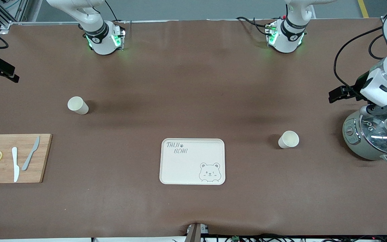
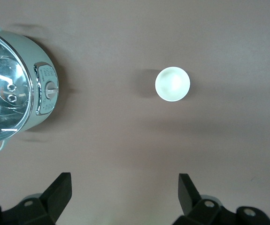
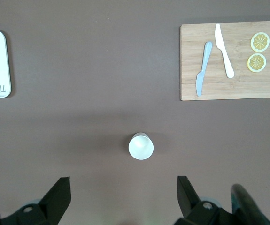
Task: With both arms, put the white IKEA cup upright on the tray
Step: 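Move the left gripper down over the white paper cup beside the pot, then close the left gripper on the cup rim and lift it, then carry the cup with the left gripper onto the bear tray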
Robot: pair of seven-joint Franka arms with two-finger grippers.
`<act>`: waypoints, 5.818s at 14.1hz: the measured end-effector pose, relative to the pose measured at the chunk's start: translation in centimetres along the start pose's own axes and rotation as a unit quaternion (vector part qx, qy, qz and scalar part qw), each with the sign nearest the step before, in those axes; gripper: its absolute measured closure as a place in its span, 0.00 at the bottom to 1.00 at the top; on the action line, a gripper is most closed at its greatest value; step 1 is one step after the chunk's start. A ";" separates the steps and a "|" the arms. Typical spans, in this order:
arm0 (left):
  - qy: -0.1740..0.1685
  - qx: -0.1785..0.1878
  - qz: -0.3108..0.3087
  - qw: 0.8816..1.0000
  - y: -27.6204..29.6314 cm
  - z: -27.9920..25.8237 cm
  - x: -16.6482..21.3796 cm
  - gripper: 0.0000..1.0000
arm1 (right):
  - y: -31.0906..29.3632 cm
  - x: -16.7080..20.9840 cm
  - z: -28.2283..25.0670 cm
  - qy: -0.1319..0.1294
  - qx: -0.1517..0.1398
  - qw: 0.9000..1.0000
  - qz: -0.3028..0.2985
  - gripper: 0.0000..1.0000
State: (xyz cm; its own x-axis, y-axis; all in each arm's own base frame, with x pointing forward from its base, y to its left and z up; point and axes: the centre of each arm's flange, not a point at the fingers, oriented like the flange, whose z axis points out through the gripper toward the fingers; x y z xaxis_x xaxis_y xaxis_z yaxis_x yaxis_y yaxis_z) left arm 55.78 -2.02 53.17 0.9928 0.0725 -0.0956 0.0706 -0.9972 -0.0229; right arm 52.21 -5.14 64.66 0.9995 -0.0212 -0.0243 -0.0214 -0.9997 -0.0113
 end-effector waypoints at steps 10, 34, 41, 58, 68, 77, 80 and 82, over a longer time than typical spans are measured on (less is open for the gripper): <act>0.002 -0.002 0.001 1.000 0.2 4.1 1.8 0.00 | 0.1 0.0 0.0 0.000 0.000 1.000 0.001 0.00; 0.031 -0.025 0.026 0.999 3.9 25.8 6.9 0.42 | 0.1 0.1 0.2 -0.002 0.000 1.000 0.001 0.00; 0.021 -0.027 0.026 0.999 4.0 28.8 7.1 0.74 | 0.1 0.1 0.2 -0.002 0.000 1.000 0.001 0.00; 0.054 -0.060 -0.019 0.997 12.7 26.3 7.5 0.96 | 0.1 0.5 0.8 -0.008 0.000 1.000 0.002 0.00; 0.025 -0.070 -0.095 0.993 26.9 24.2 8.2 0.96 | 0.2 2.1 3.6 -0.033 -0.002 0.999 0.004 0.00; 0.032 -0.102 -0.160 0.981 34.5 25.0 9.4 0.96 | 0.6 5.3 11.8 -0.115 -0.002 0.993 0.011 0.00; 0.026 -0.103 -0.159 0.982 36.4 26.6 9.1 0.96 | 0.4 6.5 15.9 -0.151 0.001 0.988 0.012 0.00; 0.027 -0.106 -0.158 0.981 36.8 27.5 9.1 0.96 | 0.3 7.3 18.0 -0.163 0.001 0.987 0.012 0.00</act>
State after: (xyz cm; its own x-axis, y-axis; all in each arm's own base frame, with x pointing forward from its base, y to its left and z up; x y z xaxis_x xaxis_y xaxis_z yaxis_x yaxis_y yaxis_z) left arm 64.78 -37.65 24.14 0.9215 0.3832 -0.0635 0.3884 -0.9067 0.1646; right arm 59.04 -5.37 46.50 0.9380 -0.0396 -0.3444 -0.0457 -0.9989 -0.0097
